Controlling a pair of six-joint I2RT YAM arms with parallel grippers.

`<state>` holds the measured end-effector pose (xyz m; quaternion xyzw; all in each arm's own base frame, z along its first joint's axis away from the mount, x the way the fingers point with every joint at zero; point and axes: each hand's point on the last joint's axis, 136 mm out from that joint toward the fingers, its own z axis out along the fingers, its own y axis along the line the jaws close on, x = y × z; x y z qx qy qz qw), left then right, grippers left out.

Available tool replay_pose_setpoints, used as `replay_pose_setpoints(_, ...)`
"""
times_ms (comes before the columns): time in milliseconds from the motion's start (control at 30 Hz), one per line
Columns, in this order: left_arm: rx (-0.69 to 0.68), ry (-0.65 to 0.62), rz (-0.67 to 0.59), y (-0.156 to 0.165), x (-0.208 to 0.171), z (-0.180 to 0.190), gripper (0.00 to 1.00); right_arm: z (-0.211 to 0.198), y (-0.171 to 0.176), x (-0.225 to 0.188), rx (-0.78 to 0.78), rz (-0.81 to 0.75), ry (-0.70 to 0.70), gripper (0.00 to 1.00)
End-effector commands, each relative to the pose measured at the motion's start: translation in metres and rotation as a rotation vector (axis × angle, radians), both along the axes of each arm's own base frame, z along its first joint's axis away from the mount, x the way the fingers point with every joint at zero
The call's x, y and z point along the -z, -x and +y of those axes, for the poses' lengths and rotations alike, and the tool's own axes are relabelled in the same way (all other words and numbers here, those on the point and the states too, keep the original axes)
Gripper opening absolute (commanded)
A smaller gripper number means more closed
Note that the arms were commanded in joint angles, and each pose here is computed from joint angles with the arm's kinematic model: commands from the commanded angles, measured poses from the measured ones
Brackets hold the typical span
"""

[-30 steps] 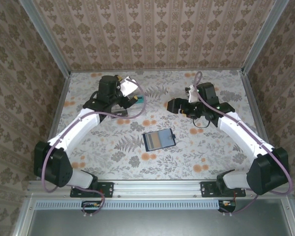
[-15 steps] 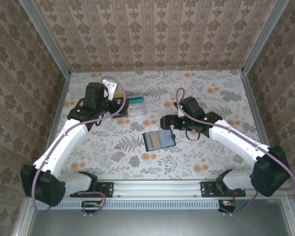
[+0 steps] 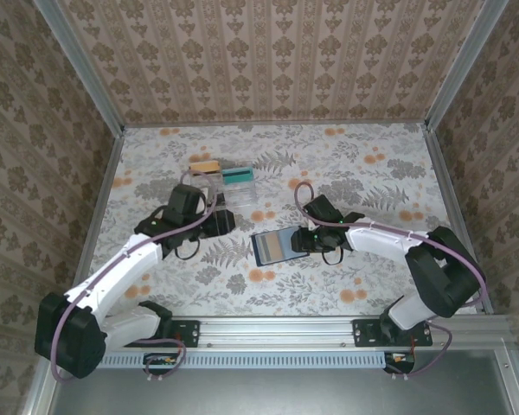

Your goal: Take the credit cards out of the card holder

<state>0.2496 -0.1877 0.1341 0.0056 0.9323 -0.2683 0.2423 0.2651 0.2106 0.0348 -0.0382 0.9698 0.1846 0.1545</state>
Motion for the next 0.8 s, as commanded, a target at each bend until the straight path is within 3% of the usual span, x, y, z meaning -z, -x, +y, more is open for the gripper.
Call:
replay_pose_setpoints(0,-0.056,0.131,0.043,0.005,-0.002,-0.018,0.62,0.016,-0.001,0.006,-0.020,-0.012,-0.027,0.47)
replay_pose_setpoints(333,-0.008,0.162,0.124,0.016,0.021,-0.039,0.52,0.034,0.017,0.015,-0.010,0.013,-0.041,0.32)
replay_pose_setpoints(467,0.025,0.202,0.160,0.018,0.030,-0.053,0.46,0.037,0.020,0.014,-0.001,0.014,-0.043,0.32)
replay_pose_setpoints(767,0.047,0.209,0.236,0.022,0.061,-0.067,0.43,0.035,0.021,0.016,0.004,0.020,-0.025,0.31)
